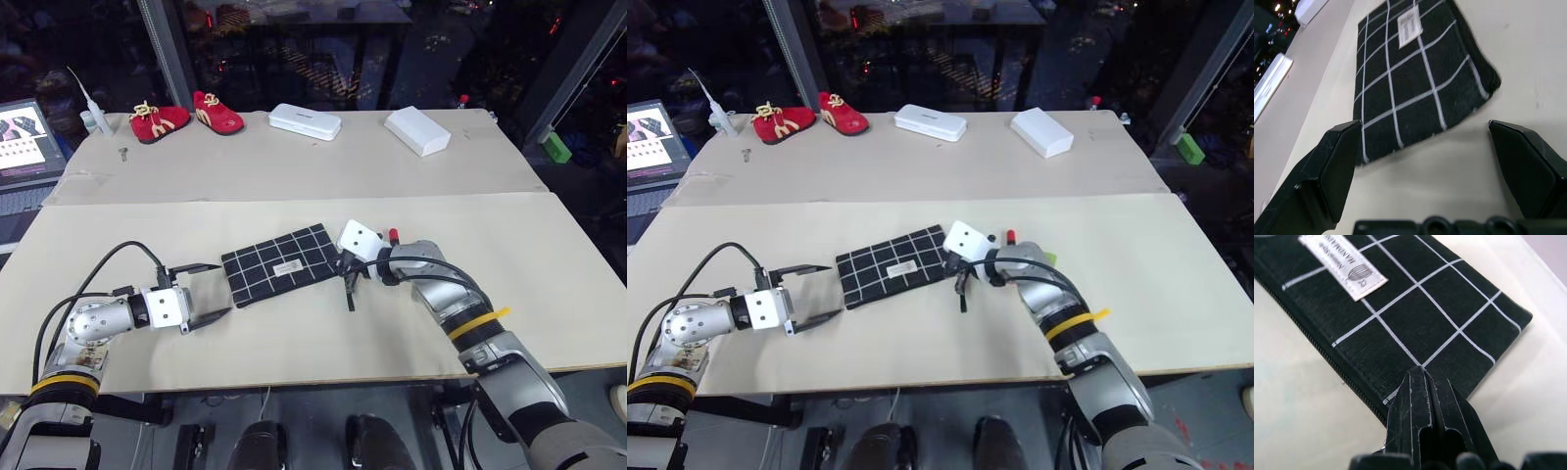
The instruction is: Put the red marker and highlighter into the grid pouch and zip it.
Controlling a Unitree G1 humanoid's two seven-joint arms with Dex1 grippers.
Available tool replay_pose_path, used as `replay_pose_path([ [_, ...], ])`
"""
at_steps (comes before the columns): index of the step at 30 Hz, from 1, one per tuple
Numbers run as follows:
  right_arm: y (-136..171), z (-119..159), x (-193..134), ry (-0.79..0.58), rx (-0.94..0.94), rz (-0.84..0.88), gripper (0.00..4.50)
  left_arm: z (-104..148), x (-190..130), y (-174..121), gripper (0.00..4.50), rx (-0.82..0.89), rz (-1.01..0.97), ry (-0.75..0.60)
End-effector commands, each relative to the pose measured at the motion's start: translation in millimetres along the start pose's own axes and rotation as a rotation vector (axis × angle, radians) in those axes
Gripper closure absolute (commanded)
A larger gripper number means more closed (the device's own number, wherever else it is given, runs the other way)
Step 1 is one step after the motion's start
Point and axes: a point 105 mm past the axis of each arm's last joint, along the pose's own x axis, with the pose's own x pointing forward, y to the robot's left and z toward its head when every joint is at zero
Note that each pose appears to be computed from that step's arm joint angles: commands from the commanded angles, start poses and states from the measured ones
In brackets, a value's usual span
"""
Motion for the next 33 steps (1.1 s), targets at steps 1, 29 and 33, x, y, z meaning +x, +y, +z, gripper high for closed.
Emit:
replay_pose_path([
  [1, 0, -4, 6, 0.027, -0.022, -0.004, 4.49, 11, 18, -7, 0.0, 0.039, -0.055, -0.058],
  [29, -6, 0, 4, -0.016, 0.015, -0.028, 4.5, 29, 57, 10, 2.31, 0.319, -0.064, -0.162],
  [33, -7, 2, 3, -0.03, 0.014, -0.024, 4.5, 27, 57, 9, 3.73, 0.292, -0.072, -0.158],
])
